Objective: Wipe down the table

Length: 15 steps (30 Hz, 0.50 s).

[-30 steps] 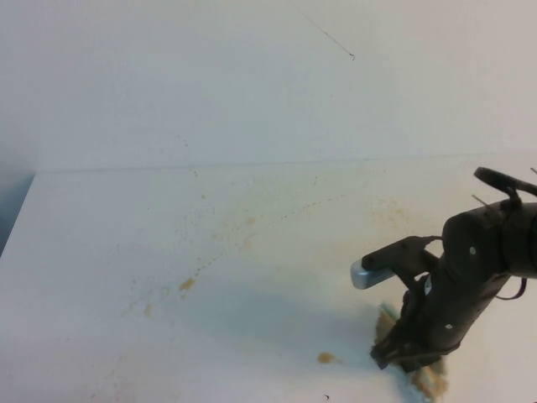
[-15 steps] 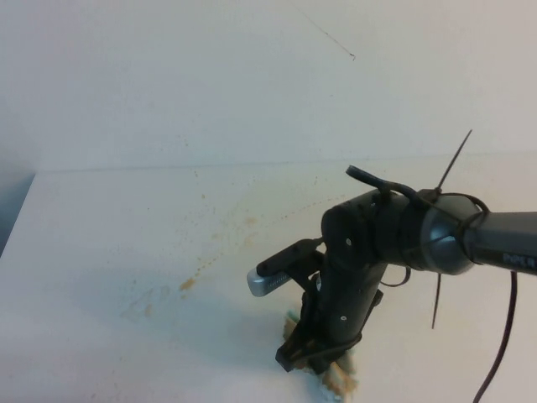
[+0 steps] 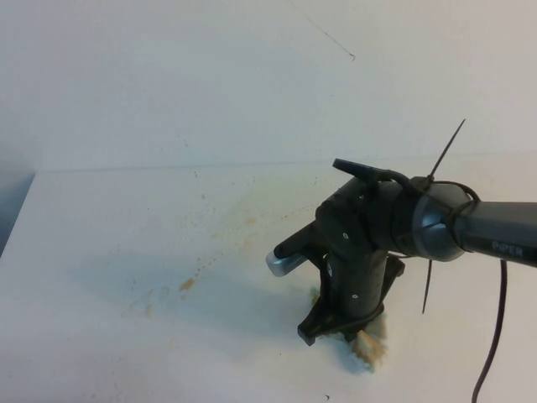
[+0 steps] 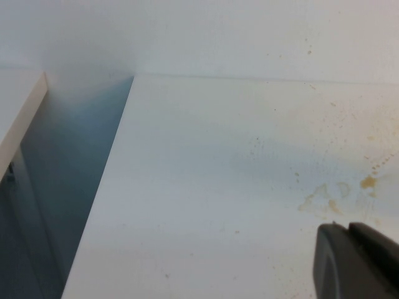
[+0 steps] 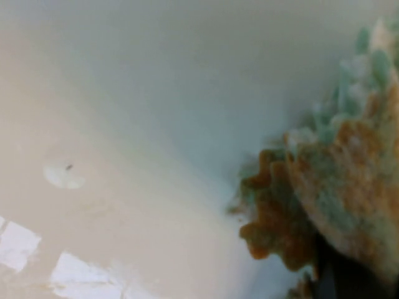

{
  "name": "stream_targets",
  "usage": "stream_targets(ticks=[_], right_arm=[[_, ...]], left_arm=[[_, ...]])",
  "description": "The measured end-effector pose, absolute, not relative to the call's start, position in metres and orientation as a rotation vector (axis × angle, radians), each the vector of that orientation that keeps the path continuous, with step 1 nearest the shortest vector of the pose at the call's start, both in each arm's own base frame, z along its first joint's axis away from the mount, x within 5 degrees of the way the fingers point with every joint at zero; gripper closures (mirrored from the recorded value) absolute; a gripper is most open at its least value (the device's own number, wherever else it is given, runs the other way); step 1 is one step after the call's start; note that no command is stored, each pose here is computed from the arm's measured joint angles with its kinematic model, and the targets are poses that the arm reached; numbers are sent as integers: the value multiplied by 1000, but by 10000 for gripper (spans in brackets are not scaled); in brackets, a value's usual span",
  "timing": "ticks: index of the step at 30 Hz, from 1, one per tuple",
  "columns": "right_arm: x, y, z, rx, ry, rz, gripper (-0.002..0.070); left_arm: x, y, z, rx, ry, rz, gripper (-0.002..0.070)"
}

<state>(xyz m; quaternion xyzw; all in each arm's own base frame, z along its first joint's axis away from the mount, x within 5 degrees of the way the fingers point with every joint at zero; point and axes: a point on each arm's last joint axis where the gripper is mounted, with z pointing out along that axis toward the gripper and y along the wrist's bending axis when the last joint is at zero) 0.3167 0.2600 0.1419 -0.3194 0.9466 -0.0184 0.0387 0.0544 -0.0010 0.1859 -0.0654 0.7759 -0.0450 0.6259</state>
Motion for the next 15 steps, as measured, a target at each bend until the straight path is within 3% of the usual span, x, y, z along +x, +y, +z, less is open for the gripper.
stream_targets(ticks=[15], right_arm=[[360,167,152,-699,2936,-132,645]], left_arm=[[54,-1,186,-150,1780,-103,678]])
